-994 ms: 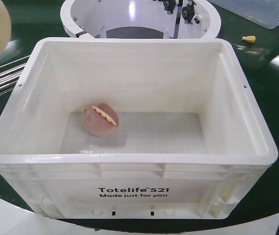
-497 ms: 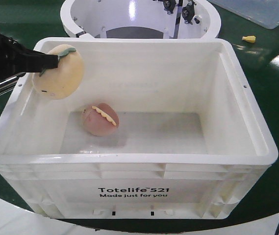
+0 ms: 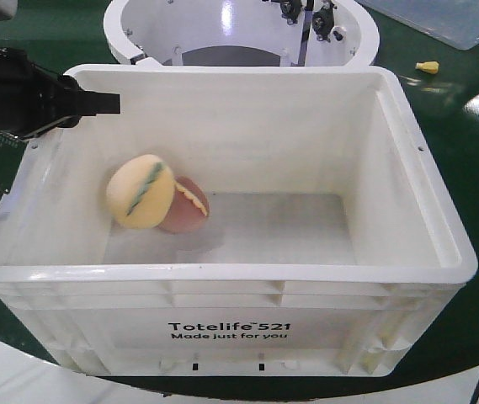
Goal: Place moving items into box and shelve
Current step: 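Lower the yellow striped ball into the tote with the left gripper and release, then grasp the tote's opposite side rims with the left and right grippers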
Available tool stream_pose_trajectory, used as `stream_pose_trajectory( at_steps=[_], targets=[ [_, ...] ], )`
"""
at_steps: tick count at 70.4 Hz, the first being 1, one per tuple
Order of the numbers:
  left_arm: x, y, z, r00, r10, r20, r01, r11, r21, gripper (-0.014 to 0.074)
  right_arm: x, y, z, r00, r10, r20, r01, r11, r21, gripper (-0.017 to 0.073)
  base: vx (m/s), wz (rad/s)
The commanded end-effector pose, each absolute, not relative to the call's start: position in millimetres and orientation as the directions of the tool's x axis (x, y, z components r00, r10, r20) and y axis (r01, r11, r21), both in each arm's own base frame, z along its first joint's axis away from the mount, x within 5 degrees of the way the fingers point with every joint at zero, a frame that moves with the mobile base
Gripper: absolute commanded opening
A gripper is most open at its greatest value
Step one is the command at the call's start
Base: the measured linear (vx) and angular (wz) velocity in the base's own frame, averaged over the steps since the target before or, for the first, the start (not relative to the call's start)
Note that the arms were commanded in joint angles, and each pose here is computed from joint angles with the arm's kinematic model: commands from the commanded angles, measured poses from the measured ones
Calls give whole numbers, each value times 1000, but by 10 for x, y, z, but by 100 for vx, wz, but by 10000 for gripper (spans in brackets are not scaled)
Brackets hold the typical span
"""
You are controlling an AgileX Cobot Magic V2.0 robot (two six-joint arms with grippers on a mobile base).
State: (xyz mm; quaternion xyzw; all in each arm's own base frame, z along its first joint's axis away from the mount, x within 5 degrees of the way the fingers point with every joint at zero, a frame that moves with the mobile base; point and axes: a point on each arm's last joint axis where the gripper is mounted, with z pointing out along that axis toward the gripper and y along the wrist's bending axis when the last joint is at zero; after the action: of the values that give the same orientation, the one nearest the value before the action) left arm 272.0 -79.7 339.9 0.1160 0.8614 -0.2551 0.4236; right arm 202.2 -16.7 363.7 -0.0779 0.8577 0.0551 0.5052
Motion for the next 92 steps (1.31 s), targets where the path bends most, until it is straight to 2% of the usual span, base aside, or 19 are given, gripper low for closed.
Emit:
stream_pose_trajectory(
  at_steps=[1,5,10,23,33,46,59,69,80,92],
  targets=[
    [2704,-799,3644,-534,-98,-840,408,840,-358,628,2027,-176,3802,-399,-43,-916,-160,987,23,564,0,0],
    [2690,-790,3672,-521,-104,-847,406,843,-353,664,2031,-171,3814,-390,-23,-921,-157,987,42,564,0,0],
    [2643,-775,3738,-494,-112,-862,408,846,-344,669,2035,-150,3832,-378,21,-925,-163,983,88,564,0,0],
    [2422,-696,3977,-403,-126,-907,398,868,-297,605,2019,-65,3848,-389,92,-917,-222,956,190,564,0,0],
    [2251,-611,4052,-408,-115,-906,342,900,-269,558,1989,-3,3827,-428,93,-899,-275,934,228,564,0,0],
    [2177,-526,3931,-536,-89,-839,237,939,-251,558,2035,160,3761,-462,19,-887,-376,901,215,564,0,0],
    [2194,-581,3794,-653,-91,-752,232,921,-313,558,2258,370,3600,-503,-15,-864,-384,900,207,564,0,0],
    [2236,-608,3682,-720,-70,-691,225,918,-327,555,2383,558,3414,-582,-51,-811,-426,870,250,564,0,0],
    [2313,-627,3576,-761,-57,-647,214,919,-333,554,2484,579,3306,-616,-41,-787,-372,896,244,549,0,0],
    [2390,-642,3478,-791,-49,-610,202,920,-336,554,2415,550,3226,-708,-54,-704,-326,909,259,502,0,0]
  ],
)
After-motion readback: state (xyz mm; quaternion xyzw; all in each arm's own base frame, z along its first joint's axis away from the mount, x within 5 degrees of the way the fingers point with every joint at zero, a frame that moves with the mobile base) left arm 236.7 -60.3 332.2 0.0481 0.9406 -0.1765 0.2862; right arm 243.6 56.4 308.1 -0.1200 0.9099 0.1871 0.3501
